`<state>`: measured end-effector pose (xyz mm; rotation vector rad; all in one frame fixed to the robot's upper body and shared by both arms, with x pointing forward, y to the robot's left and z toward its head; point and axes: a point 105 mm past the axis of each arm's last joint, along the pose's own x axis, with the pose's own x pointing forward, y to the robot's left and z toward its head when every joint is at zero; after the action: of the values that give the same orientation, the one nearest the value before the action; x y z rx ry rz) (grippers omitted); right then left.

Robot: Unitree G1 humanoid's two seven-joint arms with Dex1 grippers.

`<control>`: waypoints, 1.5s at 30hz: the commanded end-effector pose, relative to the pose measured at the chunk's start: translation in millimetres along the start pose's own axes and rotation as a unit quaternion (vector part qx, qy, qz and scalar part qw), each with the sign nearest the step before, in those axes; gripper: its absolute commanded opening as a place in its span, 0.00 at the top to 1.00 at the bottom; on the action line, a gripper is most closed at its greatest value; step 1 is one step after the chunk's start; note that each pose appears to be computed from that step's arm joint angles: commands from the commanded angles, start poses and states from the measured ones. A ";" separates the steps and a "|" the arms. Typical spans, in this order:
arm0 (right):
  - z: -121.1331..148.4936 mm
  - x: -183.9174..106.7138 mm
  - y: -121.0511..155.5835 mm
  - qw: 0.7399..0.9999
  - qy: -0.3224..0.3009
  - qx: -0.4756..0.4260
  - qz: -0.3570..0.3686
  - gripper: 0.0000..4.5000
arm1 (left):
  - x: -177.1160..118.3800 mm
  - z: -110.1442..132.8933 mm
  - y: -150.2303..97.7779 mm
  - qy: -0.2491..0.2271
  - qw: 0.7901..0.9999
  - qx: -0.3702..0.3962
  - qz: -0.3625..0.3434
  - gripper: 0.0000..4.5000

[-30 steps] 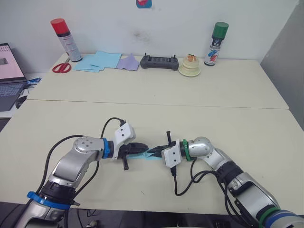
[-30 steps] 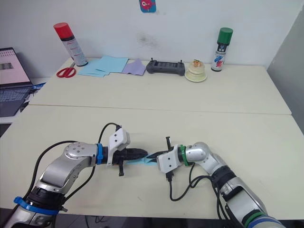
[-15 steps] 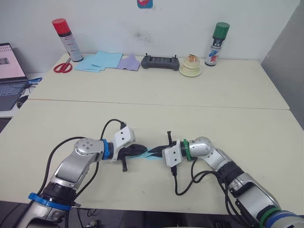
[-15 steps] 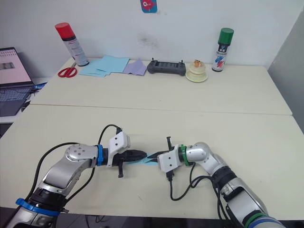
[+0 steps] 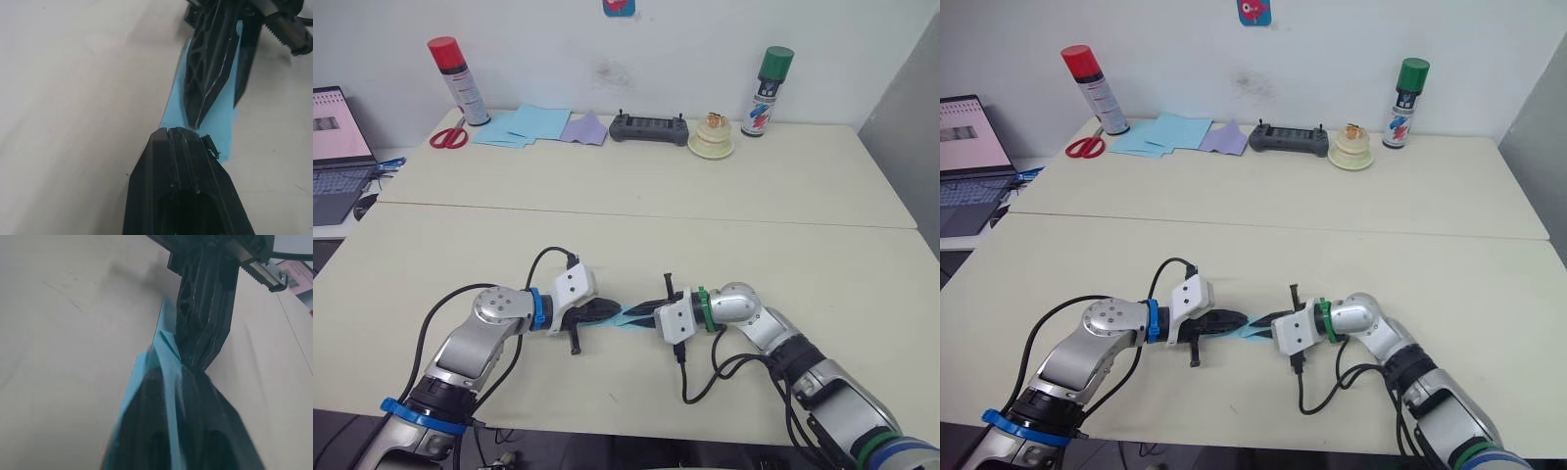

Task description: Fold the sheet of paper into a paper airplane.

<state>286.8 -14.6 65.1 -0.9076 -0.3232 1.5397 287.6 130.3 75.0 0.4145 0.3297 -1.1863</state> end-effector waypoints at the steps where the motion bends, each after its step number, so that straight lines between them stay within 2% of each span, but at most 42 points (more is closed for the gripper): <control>1: -11.5 -10.3 24.8 0.998 0.028 0.032 0.051 0.58 | 7.6 -14.3 -6.1 0.023 1.000 -0.014 -0.010 1.00; 4: -7.1 -23.7 25.1 0.997 0.029 0.036 0.055 0.36 | 8.8 -15.0 -6.2 0.022 1.000 -0.014 -0.010 1.00; 11: 20.1 -55.4 3.4 0.998 0.007 0.070 0.000 0.36 | 10.1 -17.3 -6.6 0.023 1.000 -0.015 -0.013 1.00; 14: 31.3 -52.5 -13.8 0.993 -0.008 0.108 -0.050 0.36 | 11.0 -17.2 -6.6 0.022 1.000 -0.015 -0.014 1.00; 16: 37.1 -44.0 -22.5 0.981 -0.028 0.173 -0.083 0.36 | 11.6 -17.1 -6.8 0.021 1.000 -0.013 -0.016 1.00; 21: 27.9 -22.7 -25.5 0.946 -0.007 0.306 -0.109 0.71 | 12.0 -17.4 -5.9 0.023 1.000 -0.010 -0.019 1.00; 24: 19.6 -14.3 -28.1 0.932 0.016 0.343 -0.118 0.95 | 11.4 -18.0 -4.7 0.025 0.999 -0.009 -0.019 1.00; 25: 16.2 -12.0 -29.2 0.929 0.024 0.348 -0.120 0.99 | 11.2 -18.3 -4.0 0.026 0.999 -0.009 -0.019 1.00; 27: 11.2 -6.6 -25.3 0.937 0.044 0.333 -0.099 0.99 | 10.4 -19.2 -3.3 0.029 0.999 -0.006 -0.020 1.00; 33: -2.3 -3.0 -17.2 0.936 0.084 0.332 -0.083 0.99 | 10.6 -19.0 -2.0 0.028 0.999 -0.007 -0.018 1.00; 45: -15.9 -5.7 -6.4 0.931 0.115 0.338 -0.078 0.99 | 11.7 -19.5 -2.4 0.028 0.999 -0.010 -0.015 1.00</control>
<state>301.7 -15.7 73.1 -0.4602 0.2412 1.2662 293.2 124.1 71.7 0.4279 0.3113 -1.2158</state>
